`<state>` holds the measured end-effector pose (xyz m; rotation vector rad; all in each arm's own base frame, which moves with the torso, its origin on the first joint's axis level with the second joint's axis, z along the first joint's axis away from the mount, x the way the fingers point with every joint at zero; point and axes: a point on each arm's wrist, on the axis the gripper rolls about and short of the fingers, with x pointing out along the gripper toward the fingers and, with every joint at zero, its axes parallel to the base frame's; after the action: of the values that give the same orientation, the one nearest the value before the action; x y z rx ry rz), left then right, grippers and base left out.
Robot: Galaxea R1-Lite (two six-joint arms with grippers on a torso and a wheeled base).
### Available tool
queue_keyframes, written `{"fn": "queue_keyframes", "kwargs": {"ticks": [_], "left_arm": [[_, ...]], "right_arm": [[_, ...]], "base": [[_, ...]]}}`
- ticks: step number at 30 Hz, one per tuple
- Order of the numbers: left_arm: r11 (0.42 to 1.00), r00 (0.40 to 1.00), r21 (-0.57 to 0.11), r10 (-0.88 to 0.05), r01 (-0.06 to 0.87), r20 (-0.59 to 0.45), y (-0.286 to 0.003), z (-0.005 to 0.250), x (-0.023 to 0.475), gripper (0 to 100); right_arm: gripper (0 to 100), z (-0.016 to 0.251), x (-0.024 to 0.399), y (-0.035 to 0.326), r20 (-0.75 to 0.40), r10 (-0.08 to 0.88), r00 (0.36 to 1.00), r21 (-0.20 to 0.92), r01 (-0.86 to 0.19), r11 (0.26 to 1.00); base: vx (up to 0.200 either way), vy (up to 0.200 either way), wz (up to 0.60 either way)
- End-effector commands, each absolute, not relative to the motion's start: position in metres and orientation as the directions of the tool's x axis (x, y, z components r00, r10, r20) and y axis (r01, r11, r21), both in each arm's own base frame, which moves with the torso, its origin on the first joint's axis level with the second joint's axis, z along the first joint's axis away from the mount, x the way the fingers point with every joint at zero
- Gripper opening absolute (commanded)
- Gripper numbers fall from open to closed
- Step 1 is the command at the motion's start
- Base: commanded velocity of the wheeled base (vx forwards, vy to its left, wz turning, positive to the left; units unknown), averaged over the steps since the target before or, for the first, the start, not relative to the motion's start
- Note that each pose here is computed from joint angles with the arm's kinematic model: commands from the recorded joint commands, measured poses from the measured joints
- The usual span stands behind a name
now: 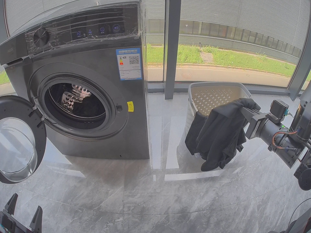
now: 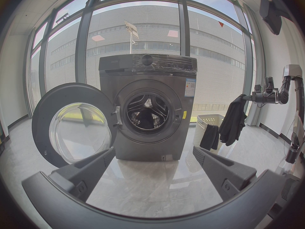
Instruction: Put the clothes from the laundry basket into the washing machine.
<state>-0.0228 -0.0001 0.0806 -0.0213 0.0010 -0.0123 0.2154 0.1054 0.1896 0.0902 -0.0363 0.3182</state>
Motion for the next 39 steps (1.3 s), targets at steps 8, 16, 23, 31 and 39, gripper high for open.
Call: {"fn": "queue_keyframes", "kwargs": {"ticks": [8, 16, 23, 31, 39], "left_arm": [[1.000, 1.000, -0.021, -0.012, 0.012, 0.002, -0.0001, 0.0762, -0.0230, 100], [1.000, 1.000, -0.021, -0.012, 0.012, 0.002, -0.0001, 0.0762, -0.0230, 100], [1.000, 1.000, -0.021, -0.012, 0.012, 0.002, -0.0001, 0.0762, -0.0230, 100], [1.000, 1.000, -0.021, -0.012, 0.012, 0.002, -0.0001, 0.0762, -0.0230, 100], [1.000, 1.000, -0.021, -0.012, 0.012, 0.002, -0.0001, 0.0762, -0.0230, 100]], "right_arm": [[0, 0.1892, 0.2155, 0.1058, 0.048, 0.312, 0.949, 0.082, -0.315, 0.946], [0, 0.1888, 0.2137, 0.1091, 0.047, 0.326, 0.944, 0.085, -0.329, 0.940], [0, 0.1888, 0.2133, 0.1097, 0.047, 0.329, 0.943, 0.085, -0.332, 0.939], [0, 0.1885, 0.2134, 0.1102, 0.045, 0.331, 0.943, 0.087, -0.333, 0.939], [0, 0.1885, 0.2134, 0.1102, 0.045, 0.332, 0.942, 0.087, -0.335, 0.938]], "base": [[0.000, 0.150, 0.00], [-0.025, 0.000, 0.00], [-0.143, 0.000, 0.00], [0.000, 0.025, 0.00], [0.000, 0.200, 0.00]]}}
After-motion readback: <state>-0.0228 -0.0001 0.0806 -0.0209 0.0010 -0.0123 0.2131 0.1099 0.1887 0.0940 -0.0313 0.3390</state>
